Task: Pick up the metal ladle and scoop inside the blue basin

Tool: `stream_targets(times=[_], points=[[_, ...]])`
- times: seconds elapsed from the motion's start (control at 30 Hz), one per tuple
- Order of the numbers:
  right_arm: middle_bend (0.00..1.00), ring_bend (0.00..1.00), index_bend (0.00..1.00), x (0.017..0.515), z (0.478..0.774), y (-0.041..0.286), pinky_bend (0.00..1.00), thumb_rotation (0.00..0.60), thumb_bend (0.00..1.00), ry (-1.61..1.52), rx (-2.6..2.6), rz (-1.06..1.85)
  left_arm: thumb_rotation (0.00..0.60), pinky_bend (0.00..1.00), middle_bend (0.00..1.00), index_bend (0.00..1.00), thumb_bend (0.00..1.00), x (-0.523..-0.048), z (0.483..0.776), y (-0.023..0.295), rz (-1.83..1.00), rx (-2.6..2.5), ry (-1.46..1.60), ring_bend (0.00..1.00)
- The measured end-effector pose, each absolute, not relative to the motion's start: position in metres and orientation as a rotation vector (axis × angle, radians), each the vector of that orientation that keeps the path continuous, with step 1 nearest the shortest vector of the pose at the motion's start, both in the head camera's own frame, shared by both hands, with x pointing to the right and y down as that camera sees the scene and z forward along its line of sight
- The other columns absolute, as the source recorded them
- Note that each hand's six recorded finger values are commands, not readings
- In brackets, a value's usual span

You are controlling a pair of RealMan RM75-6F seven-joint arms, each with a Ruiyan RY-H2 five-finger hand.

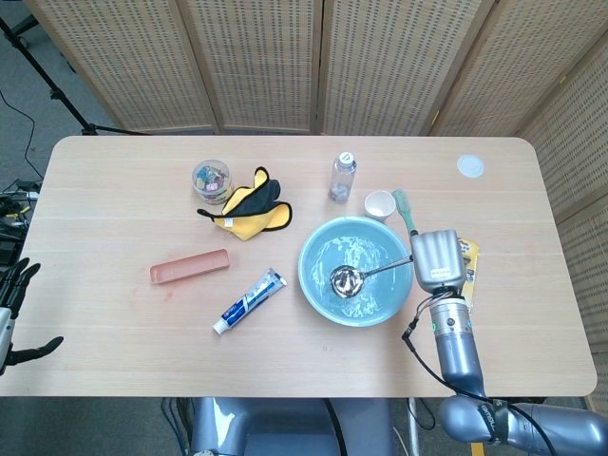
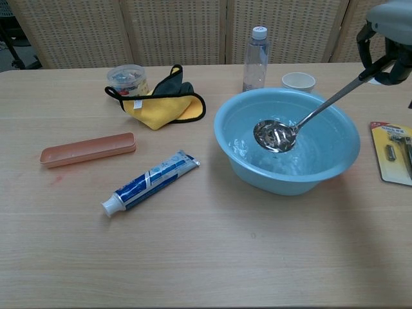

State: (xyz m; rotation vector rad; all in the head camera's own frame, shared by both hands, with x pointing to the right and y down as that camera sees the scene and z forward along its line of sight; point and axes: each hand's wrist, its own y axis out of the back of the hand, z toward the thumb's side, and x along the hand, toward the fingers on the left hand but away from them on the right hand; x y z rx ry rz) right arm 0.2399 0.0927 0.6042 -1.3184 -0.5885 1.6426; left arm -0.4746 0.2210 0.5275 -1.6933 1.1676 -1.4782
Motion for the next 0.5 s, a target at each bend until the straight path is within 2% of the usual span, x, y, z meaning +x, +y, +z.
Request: stream_targets(times=[0.5], points=[[0.99,0.93,0.85,0.224,0.584,0.081,1.00,0.600,0.85,-0.664,-1.354,1.632,0.600,0.00,0.00,0.00,0.00,-0.475,0.527,0.221,-1.476,-1.695,1.171,0.00]])
